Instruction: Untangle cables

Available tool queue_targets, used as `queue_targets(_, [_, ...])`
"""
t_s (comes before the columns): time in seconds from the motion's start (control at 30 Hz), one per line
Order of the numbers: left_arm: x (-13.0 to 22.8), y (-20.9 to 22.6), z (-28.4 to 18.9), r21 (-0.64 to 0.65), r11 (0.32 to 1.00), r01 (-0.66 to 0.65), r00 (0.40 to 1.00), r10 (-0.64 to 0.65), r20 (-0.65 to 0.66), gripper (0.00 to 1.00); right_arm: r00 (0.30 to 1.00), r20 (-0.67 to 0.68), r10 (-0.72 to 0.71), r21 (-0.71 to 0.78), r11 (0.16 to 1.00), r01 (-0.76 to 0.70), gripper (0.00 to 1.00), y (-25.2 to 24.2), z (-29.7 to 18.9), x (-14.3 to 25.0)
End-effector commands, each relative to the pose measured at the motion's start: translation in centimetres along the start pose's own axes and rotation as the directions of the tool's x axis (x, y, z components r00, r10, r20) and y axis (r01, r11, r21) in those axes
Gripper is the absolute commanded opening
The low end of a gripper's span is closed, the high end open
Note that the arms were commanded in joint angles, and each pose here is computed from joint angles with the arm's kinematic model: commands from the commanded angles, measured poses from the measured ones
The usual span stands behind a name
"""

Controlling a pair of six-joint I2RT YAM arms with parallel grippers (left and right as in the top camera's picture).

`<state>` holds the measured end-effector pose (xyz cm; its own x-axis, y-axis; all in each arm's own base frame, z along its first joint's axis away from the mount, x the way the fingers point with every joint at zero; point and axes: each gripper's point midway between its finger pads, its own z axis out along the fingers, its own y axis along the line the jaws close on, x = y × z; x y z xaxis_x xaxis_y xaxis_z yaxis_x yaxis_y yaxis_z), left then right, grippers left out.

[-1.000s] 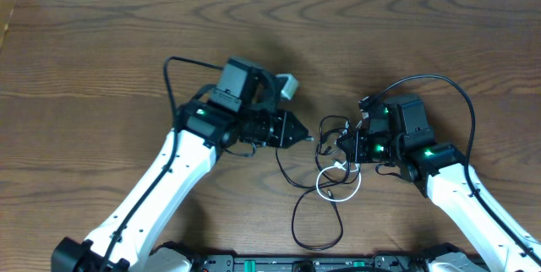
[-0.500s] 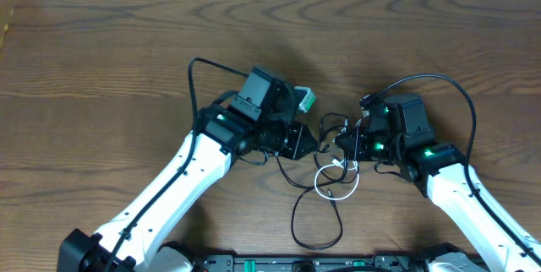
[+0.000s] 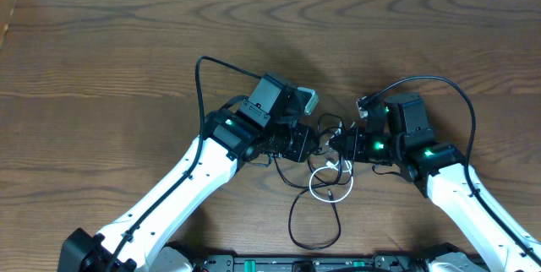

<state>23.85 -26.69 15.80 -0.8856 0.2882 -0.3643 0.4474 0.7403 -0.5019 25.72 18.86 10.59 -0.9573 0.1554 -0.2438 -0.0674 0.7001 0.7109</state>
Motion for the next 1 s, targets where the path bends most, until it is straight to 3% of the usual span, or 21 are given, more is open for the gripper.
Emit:
queue_targets(0.0, [-0.3, 0.2, 0.1, -0.017, 1.000, -0.012, 1.000, 0.012, 0.010, 0.35, 0.999, -0.032, 0.013, -0.056, 0.998, -0.015, 0.01, 1.1, -0.1, 0.6])
queue_targets(0.33, [-0.3, 0.2, 0.2, -0.015, 1.000, -0.015, 1.000, 0.015, 0.011, 0.19, 0.999, -0.033, 0.022, -0.077, 0.997, -0.024, 0.01, 1.5, -0.1, 0.5])
queue_targets(0.4, [-0.3, 0.1, 0.2, -0.015, 1.000, -0.015, 1.000, 0.015, 0.010, 0.08, 0.999, -0.032, 0.022, -0.077, 0.997, -0.024, 0.01, 1.5, -0.1, 0.5])
queue_targets(0.63, [-0.2, 0.2, 0.2, -0.017, 1.000, -0.013, 1.000, 0.014, 0.007, 0.08, 1.000, -0.007, 0.027, -0.031, 0.999, -0.027, 0.01, 0.7, -0.1, 0.1])
queue_targets(0.97, [-0.6, 1.0, -1.0, -0.025, 1.000, 0.015, 0.999, -0.015, 0.030, 0.08, 0.993, 0.045, 0.109, 0.319, 0.940, -0.118, 0.01, -6.1, -1.1, 1.1])
